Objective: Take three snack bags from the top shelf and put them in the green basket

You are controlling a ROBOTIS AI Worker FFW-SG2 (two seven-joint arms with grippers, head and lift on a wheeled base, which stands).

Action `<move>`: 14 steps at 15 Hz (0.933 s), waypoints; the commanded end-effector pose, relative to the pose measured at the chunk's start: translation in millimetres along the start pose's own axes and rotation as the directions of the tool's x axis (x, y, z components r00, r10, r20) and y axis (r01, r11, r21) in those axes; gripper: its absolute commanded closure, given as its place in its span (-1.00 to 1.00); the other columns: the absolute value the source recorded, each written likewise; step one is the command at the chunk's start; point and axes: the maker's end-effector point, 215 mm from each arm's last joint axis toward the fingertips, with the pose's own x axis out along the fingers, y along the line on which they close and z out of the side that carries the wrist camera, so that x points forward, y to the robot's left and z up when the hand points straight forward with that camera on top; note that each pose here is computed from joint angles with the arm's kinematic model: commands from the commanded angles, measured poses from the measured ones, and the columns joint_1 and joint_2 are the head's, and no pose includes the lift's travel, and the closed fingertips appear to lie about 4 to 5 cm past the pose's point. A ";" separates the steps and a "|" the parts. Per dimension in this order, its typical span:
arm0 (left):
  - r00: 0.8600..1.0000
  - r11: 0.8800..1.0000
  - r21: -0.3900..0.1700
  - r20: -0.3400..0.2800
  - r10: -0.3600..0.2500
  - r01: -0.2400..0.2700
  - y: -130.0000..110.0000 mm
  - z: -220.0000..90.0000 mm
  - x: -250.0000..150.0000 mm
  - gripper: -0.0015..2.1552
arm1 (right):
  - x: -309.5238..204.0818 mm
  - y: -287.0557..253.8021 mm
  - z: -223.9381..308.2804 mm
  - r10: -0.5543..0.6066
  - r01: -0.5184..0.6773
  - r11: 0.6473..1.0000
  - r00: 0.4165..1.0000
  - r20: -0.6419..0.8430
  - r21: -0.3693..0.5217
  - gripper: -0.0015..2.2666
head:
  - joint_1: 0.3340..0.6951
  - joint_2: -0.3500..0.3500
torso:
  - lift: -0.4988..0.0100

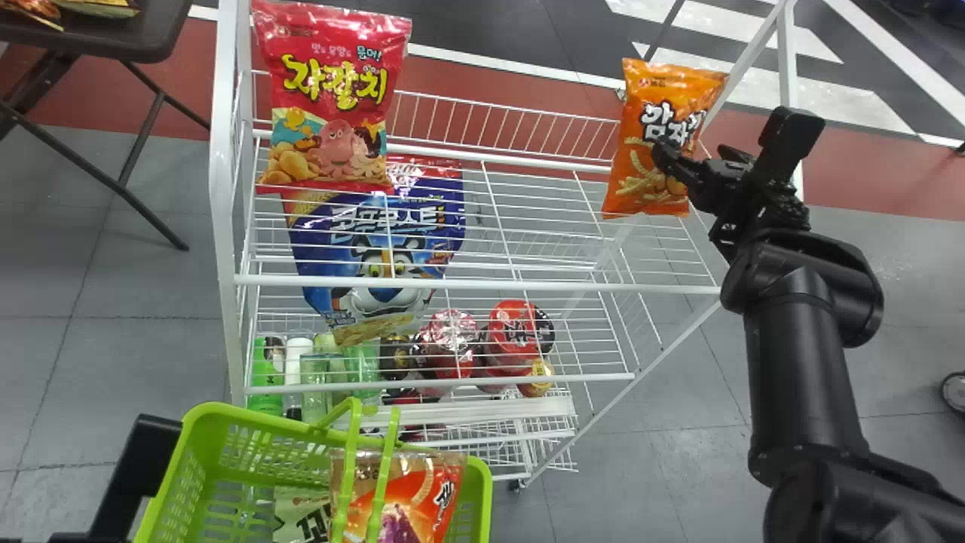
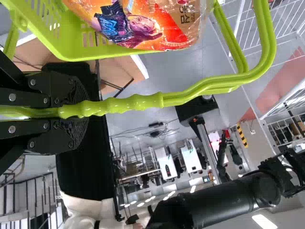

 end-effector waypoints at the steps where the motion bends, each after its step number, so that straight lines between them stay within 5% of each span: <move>1: 1.000 1.000 0.001 -0.003 -0.001 0.001 0.5 1.0 0.5 0.85 | 5.9 6.8 -8.2 0.028 -0.028 1.000 0.999 -0.019 0.001 -0.92 | 1.00 -1.00 | 0.79; 4: 1.000 1.000 -0.002 -0.006 -0.001 0.001 2.3 1.4 0.7 0.85 | 9.8 19.4 -15.4 0.054 -0.054 0.998 0.998 -0.033 -0.020 -0.84 | 1.00 -1.00 | 0.79; 6: 1.000 1.000 -0.006 -0.010 0.000 0.000 4.6 0.8 0.5 0.85 | 12.4 20.1 -17.9 0.057 -0.058 0.998 0.997 -0.047 -0.031 -0.46 | 1.00 -1.00 | 0.79; 9: 1.000 1.000 -0.013 -0.011 0.001 -0.001 6.4 -0.4 1.3 0.85 | 13.5 21.1 -15.9 0.059 -0.060 0.998 0.997 -0.041 -0.027 0.89 | 1.00 -1.00 | 0.79; 14: 1.000 1.000 -0.019 -0.011 -0.001 0.001 6.4 -2.2 2.6 0.85 | -9.0 18.6 -15.4 0.059 -0.058 0.998 0.998 0.024 -0.037 0.98 | 1.00 -1.00 | 0.79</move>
